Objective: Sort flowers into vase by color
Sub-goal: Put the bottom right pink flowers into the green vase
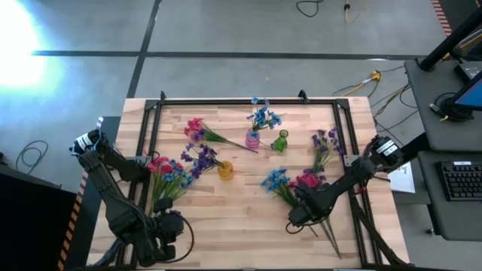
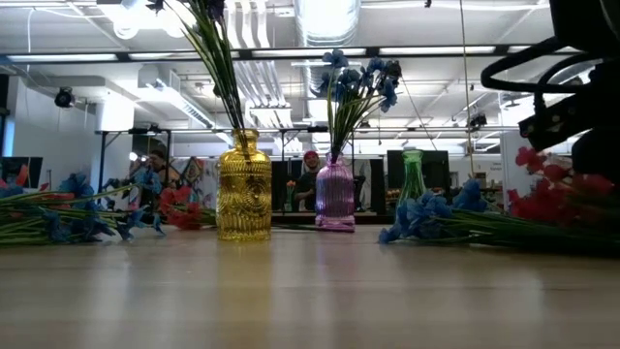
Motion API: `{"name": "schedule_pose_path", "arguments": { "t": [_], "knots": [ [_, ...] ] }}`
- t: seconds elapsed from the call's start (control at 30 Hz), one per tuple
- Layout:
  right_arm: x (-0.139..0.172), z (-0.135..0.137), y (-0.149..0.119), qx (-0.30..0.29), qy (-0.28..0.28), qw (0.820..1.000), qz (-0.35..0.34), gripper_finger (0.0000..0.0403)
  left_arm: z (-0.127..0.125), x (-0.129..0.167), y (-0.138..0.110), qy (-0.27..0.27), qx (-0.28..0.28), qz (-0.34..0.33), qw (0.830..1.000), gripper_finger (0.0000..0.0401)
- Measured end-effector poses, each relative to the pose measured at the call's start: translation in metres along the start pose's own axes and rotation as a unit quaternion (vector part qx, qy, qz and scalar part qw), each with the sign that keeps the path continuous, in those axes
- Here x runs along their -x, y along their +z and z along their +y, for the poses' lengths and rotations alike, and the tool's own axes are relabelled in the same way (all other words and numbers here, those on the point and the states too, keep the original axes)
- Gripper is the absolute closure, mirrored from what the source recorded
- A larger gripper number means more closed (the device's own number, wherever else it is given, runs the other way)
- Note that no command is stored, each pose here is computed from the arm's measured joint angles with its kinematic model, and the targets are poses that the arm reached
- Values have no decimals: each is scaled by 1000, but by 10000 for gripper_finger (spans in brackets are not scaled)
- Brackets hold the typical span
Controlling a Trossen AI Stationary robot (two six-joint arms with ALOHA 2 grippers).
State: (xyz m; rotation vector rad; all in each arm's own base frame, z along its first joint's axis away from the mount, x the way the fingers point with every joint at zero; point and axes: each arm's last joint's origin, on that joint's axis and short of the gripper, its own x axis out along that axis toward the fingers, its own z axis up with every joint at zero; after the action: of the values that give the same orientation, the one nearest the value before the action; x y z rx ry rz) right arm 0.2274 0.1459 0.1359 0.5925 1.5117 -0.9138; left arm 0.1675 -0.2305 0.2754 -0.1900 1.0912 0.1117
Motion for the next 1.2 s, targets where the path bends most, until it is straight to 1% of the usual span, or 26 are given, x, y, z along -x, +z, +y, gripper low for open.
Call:
{"name": "schedule_pose_path", "arguments": {
  "t": [0.1,0.2,0.23,0.37,0.5,0.7,0.9,0.97,1.03,1.1,1.2],
  "knots": [
    [4,-1,0,-6,8,1000,0,345,0,0,0,3,-1,-7,1000,310],
    [16,-4,0,-9,22,1000,-1,382,0,0,0,4,-9,-9,1000,310],
    [20,-5,0,-12,28,1000,0,385,0,0,0,4,-11,-9,1000,310],
    [35,-14,0,-21,14,1000,-4,381,0,0,0,5,-12,-9,1000,310],
    [54,-22,1,-24,27,999,-38,381,0,0,0,5,-10,-10,1000,310],
    [78,-33,5,-37,81,991,-104,381,0,0,0,6,-10,-11,1000,310],
    [91,-44,8,-46,110,980,-157,381,0,0,1,7,-10,-17,1000,310],
    [95,-47,9,-45,118,973,-191,381,0,0,1,8,-9,-19,1000,310],
    [100,-50,11,-45,127,961,-240,381,0,0,1,8,-9,-20,1000,310],
    [106,-54,14,-42,132,946,-292,381,0,0,1,9,-9,-20,1000,310],
    [117,-64,18,-36,134,917,-374,381,0,0,1,8,-9,-20,1000,310]
  ]
}}
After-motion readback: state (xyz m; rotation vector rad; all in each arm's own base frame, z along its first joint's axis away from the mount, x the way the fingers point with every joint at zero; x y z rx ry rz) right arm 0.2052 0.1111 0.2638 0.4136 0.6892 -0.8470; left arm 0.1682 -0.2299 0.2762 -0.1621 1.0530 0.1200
